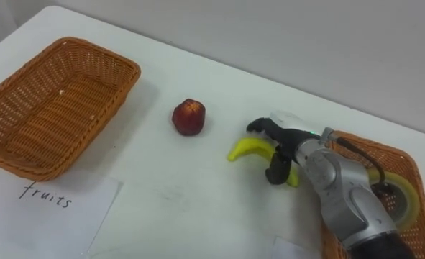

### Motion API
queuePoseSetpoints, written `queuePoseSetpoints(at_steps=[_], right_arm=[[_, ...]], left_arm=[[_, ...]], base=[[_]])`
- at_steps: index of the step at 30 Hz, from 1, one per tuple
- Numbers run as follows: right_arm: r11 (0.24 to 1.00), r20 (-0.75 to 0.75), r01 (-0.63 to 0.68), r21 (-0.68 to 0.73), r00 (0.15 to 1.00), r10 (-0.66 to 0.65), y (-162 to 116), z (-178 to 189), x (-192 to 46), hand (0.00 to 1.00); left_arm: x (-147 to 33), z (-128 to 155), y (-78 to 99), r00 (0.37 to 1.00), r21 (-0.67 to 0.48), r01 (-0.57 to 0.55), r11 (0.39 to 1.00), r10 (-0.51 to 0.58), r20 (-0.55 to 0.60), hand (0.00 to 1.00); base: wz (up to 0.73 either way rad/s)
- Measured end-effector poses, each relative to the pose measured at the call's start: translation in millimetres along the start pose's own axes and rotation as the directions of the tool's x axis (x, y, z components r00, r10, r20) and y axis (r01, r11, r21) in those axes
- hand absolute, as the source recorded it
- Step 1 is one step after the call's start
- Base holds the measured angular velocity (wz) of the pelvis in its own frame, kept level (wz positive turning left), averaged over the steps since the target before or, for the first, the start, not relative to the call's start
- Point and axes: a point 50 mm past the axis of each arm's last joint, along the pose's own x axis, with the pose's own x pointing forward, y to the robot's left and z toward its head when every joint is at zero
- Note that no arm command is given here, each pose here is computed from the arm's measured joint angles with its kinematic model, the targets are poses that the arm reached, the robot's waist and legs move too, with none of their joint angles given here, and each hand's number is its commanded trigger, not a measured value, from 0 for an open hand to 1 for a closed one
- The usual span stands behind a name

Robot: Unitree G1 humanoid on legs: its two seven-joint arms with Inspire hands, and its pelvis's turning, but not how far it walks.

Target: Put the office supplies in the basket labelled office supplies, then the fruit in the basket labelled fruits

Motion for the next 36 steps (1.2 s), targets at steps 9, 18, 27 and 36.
queuePoseSetpoints(at_steps=[9, 18, 27, 36], right_arm=[[0.999, -0.034, 0.014, -0.031, 0.999, -0.015, 0, -2, 1, 1.00], [1.000, -0.030, 0.005, -0.017, 1.000, -0.005, 0, 0, 0, 1.00], [1.000, -0.031, -0.008, 0.001, 0.999, 0.008, -1, 3, 0, 1.00], [0.999, 0.059, -0.038, 0.025, 0.998, 0.037, -7, 18, -8, 1.00]], left_arm=[[0.5, 2, 0.9, 1.000, -0.001, -0.002, 1.000, 0.002, 0.003, 0.00], [1.9, 8, 2.7, 1.000, -0.002, -0.007, 1.000, 0.007, 0.017, 0.00], [1.8, 9, 4.1, 1.000, 0.001, -0.021, 1.000, 0.021, 0.023, 0.00], [0.1, -3, 3.2, 0.999, -0.023, -0.033, 0.999, 0.033, -0.011, 0.00]], base=[[0.07], [0.01], [0.00], [0.00]])
